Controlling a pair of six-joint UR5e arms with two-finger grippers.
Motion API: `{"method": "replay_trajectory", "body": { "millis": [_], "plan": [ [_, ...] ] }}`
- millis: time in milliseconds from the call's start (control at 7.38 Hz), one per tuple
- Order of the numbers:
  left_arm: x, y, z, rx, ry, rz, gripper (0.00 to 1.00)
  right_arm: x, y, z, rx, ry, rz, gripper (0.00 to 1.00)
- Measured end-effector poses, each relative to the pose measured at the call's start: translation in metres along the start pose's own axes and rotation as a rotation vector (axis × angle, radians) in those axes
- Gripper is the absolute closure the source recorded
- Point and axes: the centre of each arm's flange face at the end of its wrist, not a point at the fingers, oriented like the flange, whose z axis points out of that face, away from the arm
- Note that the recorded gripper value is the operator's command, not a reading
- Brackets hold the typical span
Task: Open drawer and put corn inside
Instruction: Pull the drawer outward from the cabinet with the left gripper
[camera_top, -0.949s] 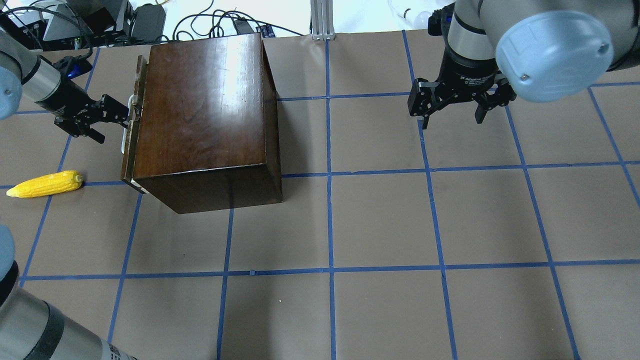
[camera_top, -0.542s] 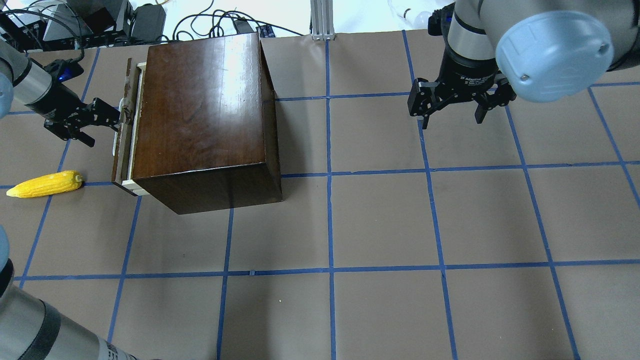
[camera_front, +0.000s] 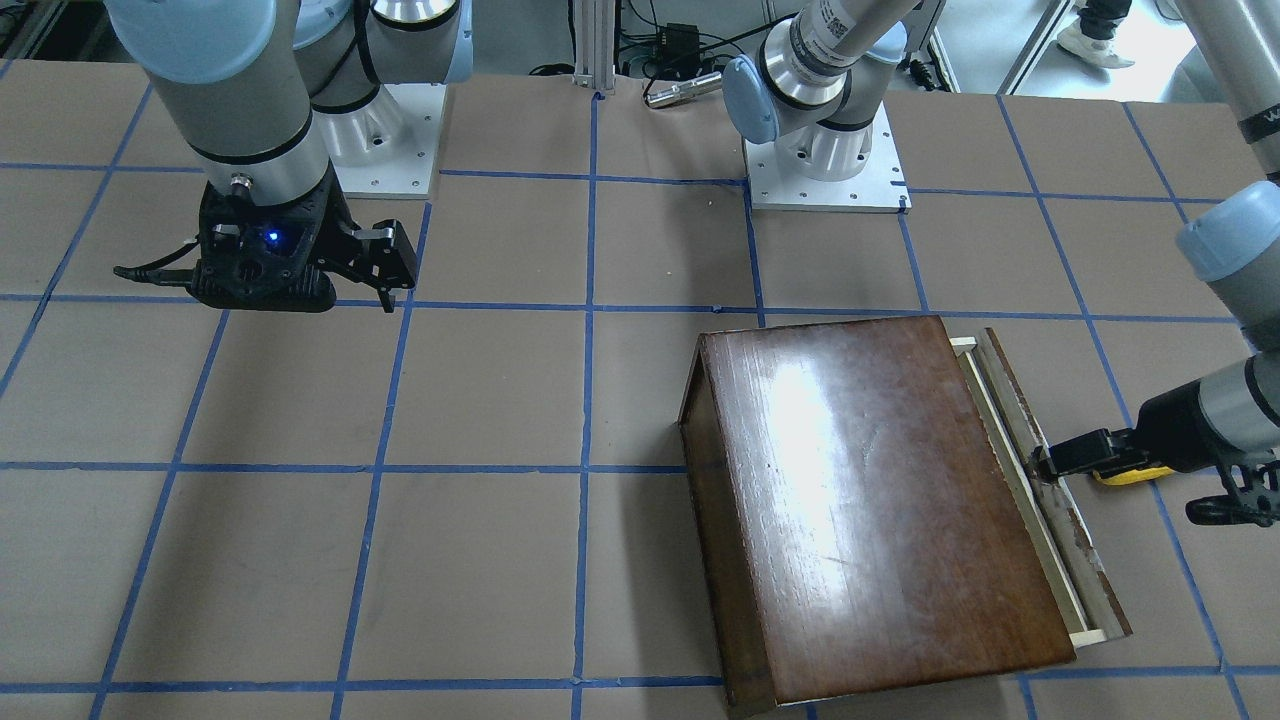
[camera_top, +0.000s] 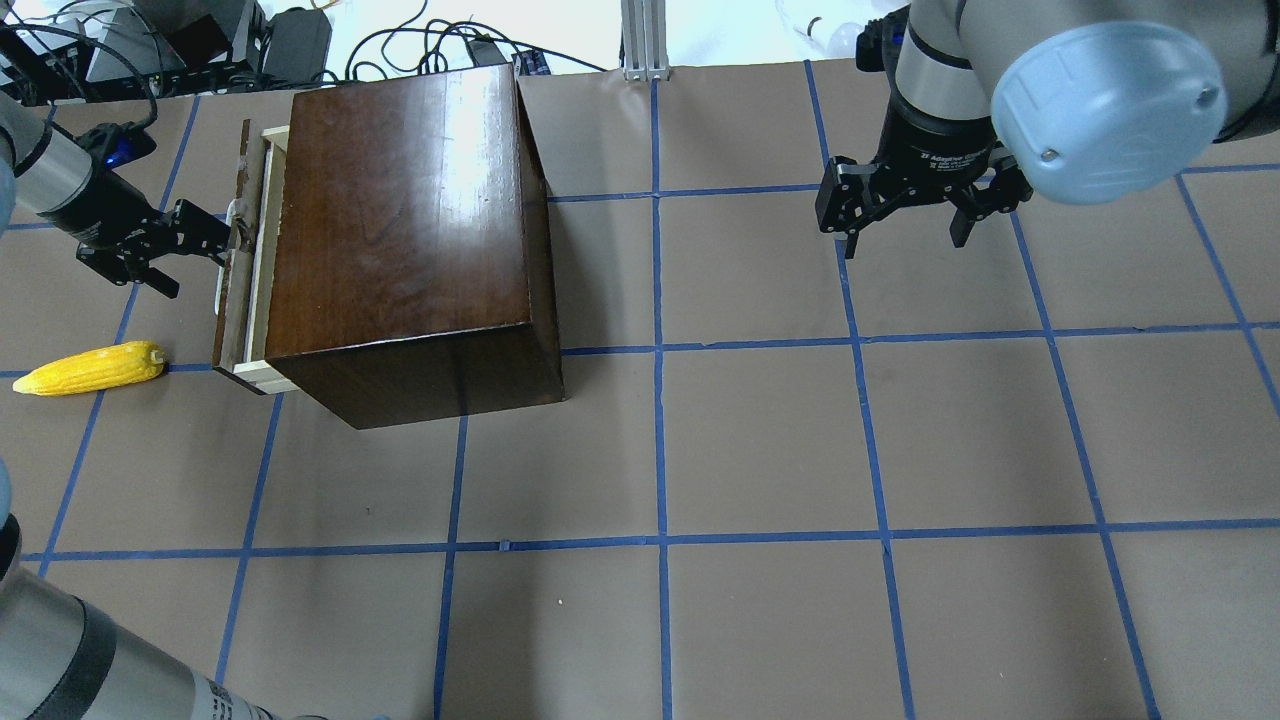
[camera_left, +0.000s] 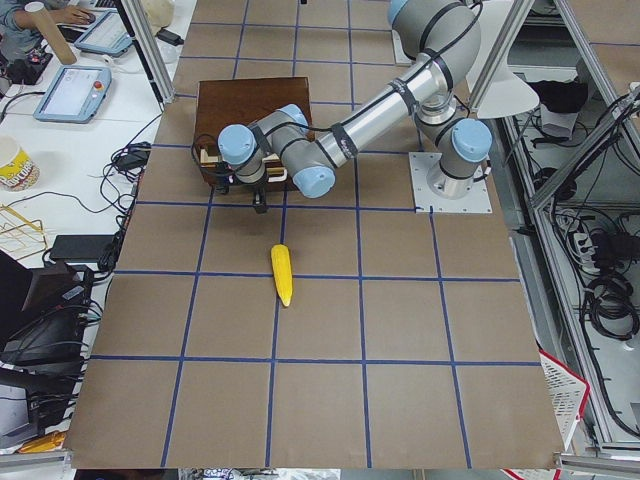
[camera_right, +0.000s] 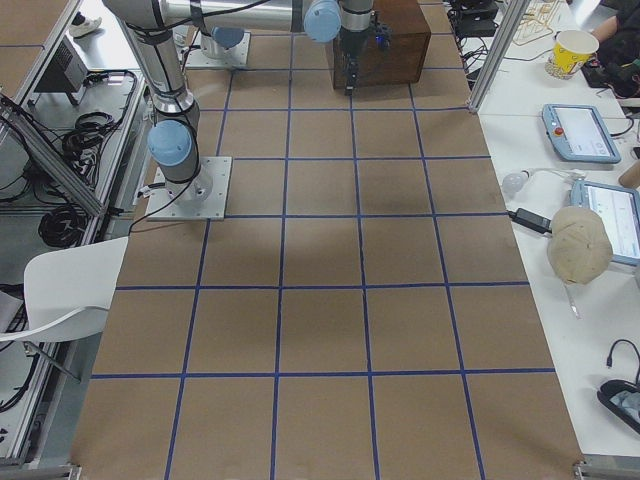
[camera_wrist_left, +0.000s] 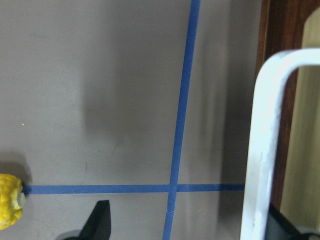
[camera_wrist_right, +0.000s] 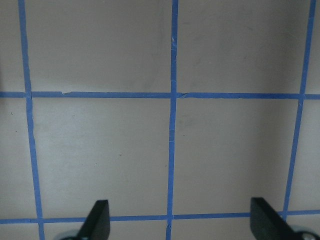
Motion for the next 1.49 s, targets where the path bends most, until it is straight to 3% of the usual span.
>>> {"method": "replay_trajectory", "body": {
  "millis": [1492],
  "plan": [
    [-0.032, 0.003, -0.019, -0.009, -0.047, 0.032, 0.01, 0.000, 0.000, 0.000, 0.000, 0.000, 0.000, 0.00]
  ]
}}
